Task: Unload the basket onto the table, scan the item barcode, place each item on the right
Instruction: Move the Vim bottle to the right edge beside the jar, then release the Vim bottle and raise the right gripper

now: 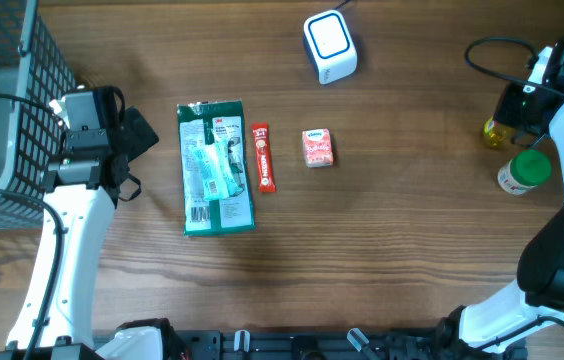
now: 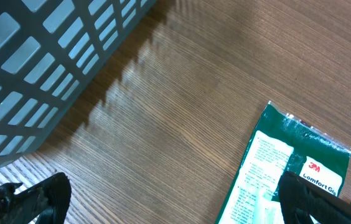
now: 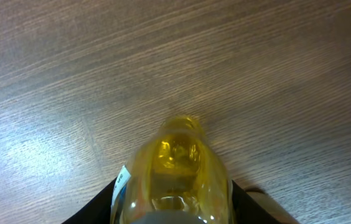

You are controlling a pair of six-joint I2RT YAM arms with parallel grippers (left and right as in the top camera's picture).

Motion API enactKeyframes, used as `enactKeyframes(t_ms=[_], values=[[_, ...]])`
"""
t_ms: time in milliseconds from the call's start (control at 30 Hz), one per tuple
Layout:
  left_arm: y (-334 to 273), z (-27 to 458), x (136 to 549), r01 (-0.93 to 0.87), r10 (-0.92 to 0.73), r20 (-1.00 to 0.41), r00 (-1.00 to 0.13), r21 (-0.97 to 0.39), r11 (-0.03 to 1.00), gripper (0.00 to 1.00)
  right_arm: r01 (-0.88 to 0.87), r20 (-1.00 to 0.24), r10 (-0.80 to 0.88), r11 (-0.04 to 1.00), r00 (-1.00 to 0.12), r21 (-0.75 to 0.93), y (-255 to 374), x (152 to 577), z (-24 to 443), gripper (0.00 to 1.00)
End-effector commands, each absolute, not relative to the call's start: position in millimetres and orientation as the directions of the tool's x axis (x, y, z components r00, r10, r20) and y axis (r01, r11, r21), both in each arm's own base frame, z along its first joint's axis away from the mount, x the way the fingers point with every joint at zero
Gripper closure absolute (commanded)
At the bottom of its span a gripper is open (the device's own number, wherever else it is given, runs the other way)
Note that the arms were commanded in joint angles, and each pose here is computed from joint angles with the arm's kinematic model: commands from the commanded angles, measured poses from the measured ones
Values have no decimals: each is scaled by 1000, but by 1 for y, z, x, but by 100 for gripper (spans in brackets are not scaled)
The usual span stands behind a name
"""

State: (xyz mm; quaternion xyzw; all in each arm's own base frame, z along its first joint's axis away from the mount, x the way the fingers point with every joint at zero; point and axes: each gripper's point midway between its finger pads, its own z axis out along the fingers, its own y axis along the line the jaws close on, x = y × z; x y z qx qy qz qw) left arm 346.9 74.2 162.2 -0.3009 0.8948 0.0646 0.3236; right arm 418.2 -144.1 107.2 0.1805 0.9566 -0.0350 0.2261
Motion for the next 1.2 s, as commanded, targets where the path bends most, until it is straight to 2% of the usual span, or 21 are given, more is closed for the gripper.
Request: enactKeyframes(t_ms=[0,67,167,300,400,533,733,767,900,967,1033,1100,1167], values=[[79,168,347,-583,-488,-632,-602,-69,809,0,375,-453,333,927,-827,-4,-146,419,108,61],[79,168,347,-583,-488,-632,-602,-69,809,0,376,-453,333,927,-827,-3,-146,418,108,25],[79,168,347,-583,-488,-632,-602,-69,809,0,375,-449,334,927,-829,-3,-146,418,107,16],[79,168,347,-583,-488,-632,-602,-69,809,0,376,-444,335,927,-831,-5,-146,416,106,11],[79,168,347,-583,-488,-632,-602,-69,809,0,392,-454,334,919,-826,-37,-152,415,111,9],[79,168,347,-583,-488,-632,-602,-69,809,0,405,-505,332,913,-797,-39,-154,418,140,9],[79,168,347,-583,-488,-632,-602,-69,809,0,352,-635,290,935,-717,29,-126,419,217,10],[79,168,347,-583,-488,-632,-602,-69,809,0,281,-663,262,956,-701,80,-101,416,239,13],[79,168,347,-583,-488,-632,-602,-69,809,0,67,-663,196,974,-723,214,-29,407,260,17],[79,168,347,-583,-488,-632,-602,-69,809,0,-84,-621,140,945,-772,317,26,396,259,19],[79,168,347,-583,-488,-632,-602,-69,809,0,-168,-585,85,916,-806,365,63,386,250,28],[79,168,347,-583,-488,-632,-602,-69,809,0,-226,-564,26,900,-826,373,91,379,240,36],[79,168,347,-583,-488,-632,-602,-69,809,0,-282,-545,-36,883,-837,375,119,373,227,38]])
